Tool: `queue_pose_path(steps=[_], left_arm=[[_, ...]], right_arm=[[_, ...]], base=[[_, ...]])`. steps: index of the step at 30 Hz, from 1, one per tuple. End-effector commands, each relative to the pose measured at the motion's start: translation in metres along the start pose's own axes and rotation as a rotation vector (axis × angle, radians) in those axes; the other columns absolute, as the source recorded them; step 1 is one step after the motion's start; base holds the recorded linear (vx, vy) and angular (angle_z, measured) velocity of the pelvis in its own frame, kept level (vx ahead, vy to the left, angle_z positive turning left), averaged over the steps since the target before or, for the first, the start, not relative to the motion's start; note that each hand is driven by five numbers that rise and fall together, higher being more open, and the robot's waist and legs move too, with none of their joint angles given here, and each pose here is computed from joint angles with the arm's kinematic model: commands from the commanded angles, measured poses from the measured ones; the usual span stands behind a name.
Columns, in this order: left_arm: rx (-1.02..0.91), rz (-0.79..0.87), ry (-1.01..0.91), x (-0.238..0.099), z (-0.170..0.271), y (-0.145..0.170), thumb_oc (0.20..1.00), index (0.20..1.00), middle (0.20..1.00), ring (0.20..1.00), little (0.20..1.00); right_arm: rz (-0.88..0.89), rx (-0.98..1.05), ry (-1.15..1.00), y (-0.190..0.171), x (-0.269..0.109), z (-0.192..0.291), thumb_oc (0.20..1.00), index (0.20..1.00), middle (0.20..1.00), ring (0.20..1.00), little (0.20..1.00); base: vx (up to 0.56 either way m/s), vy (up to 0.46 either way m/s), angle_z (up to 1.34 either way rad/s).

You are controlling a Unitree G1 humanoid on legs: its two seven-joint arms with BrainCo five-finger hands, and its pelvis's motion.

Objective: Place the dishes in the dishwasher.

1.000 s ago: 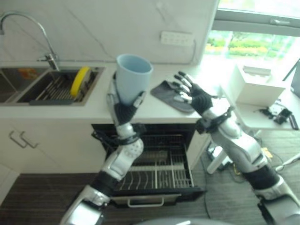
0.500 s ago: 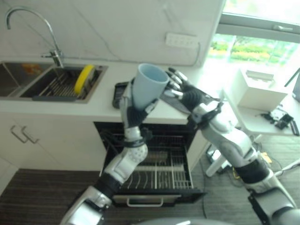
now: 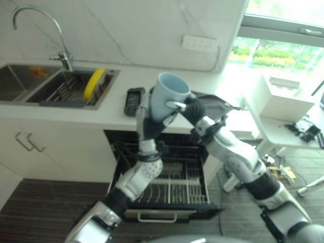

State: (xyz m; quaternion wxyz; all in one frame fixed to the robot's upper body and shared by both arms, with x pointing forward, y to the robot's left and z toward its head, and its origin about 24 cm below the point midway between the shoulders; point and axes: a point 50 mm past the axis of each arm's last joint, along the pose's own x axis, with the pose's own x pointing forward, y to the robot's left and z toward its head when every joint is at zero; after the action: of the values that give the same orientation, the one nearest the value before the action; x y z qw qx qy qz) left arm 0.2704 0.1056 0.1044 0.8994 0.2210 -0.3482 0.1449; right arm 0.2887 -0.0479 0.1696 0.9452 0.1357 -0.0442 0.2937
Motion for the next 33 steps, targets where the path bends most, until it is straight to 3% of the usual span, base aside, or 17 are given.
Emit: queue_pose_path(steps=[1, 20, 21, 22, 23, 33], left_arm=[[-0.053, 0.002, -0.161, 0.019, 0.022, -0.006, 0.2, 0.2, 0.2, 0.2, 0.2], [-0.069, -0.06, -0.196, 0.011, 0.027, -0.017, 0.2, 0.2, 0.2, 0.2, 0.2], [-0.069, -0.061, -0.197, 0.011, 0.028, -0.017, 0.2, 0.2, 0.2, 0.2, 0.2], [-0.071, -0.061, -0.198, 0.011, 0.028, -0.017, 0.2, 0.2, 0.2, 0.2, 0.2], [-0.071, -0.061, -0.198, 0.01, 0.027, -0.018, 0.2, 0.2, 0.2, 0.2, 0.2], [-0.082, -0.081, -0.193, 0.008, 0.025, -0.018, 0.2, 0.2, 0.2, 0.2, 0.2]], right_arm=[[0.08, 0.002, -0.176, 0.018, 0.017, 0.045, 1.0, 1.0, 1.0, 1.0, 1.0], [0.039, -0.011, -0.253, 0.025, 0.019, 0.056, 1.0, 1.0, 1.0, 1.0, 1.0], [0.039, -0.014, -0.255, 0.025, 0.019, 0.056, 0.925, 0.925, 0.925, 0.925, 0.925], [0.038, -0.019, -0.266, 0.026, 0.019, 0.057, 0.448, 0.448, 0.448, 0.448, 0.448], [0.046, -0.025, -0.275, 0.027, 0.019, 0.058, 0.209, 0.209, 0.209, 0.209, 0.209], [0.108, -0.12, -0.293, 0.035, 0.021, 0.062, 0.2, 0.2, 0.2, 0.2, 0.2]], base=[[0.0, 0.0, 0.0], [0.0, 0.001, 0.0], [-0.03, 0.004, 0.0], [0.0, 0.0, 0.0], [0.0, 0.0, 0.0], [0.0, 0.0, 0.0]])
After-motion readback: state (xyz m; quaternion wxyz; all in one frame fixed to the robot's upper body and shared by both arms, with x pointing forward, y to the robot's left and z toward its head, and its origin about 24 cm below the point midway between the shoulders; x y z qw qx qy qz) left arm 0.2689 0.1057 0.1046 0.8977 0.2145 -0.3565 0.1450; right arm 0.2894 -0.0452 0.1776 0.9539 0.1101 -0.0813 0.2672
